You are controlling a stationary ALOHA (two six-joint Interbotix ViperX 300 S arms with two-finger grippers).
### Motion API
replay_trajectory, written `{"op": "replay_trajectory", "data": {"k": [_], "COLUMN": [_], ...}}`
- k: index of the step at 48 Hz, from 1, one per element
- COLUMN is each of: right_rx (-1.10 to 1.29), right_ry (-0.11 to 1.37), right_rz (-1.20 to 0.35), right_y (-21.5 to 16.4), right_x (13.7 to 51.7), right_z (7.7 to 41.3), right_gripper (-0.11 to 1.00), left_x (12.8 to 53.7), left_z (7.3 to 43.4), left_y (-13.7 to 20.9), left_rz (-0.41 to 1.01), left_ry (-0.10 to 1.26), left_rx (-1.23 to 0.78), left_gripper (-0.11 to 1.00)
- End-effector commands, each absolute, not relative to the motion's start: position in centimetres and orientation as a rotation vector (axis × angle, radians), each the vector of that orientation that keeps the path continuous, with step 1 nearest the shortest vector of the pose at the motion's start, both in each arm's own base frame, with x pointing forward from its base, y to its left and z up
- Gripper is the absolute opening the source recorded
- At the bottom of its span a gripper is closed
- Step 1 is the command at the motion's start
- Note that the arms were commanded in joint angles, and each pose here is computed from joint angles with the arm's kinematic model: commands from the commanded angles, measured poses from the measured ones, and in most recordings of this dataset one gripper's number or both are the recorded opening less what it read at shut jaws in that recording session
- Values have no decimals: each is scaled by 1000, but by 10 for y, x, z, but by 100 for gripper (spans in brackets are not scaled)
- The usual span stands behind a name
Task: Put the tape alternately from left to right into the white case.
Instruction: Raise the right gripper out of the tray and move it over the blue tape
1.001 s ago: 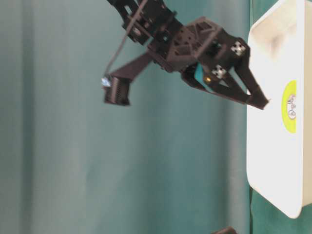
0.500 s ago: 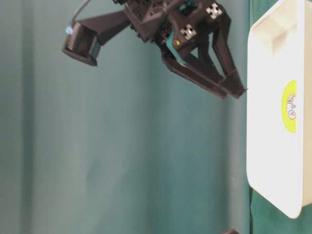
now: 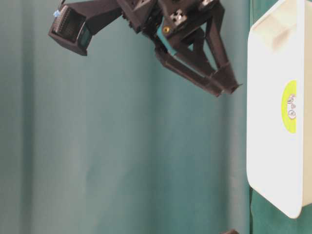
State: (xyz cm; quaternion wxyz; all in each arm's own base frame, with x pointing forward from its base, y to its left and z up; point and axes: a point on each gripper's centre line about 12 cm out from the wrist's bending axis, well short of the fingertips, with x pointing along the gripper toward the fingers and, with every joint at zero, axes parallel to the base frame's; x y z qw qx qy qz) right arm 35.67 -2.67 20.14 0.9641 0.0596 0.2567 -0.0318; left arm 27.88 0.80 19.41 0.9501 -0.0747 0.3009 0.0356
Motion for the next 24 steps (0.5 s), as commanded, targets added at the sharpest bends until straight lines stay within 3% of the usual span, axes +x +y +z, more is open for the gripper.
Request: {"op": "replay_trajectory", "data": {"k": [1, 24], "right_rx": [113, 98], "right_ry": [446, 470], "right_rz": [-38, 70], "right_y": [-20, 17], "right_x": [353, 345], "right_z": [225, 213], "right_gripper": [81, 81], "left_x": [283, 287], "left_z": [203, 204], "left_y": [7, -1], "left_rz": [67, 42], "left_ry": [579, 576], "left_rx": [-153, -149], "left_gripper": [75, 75]}}
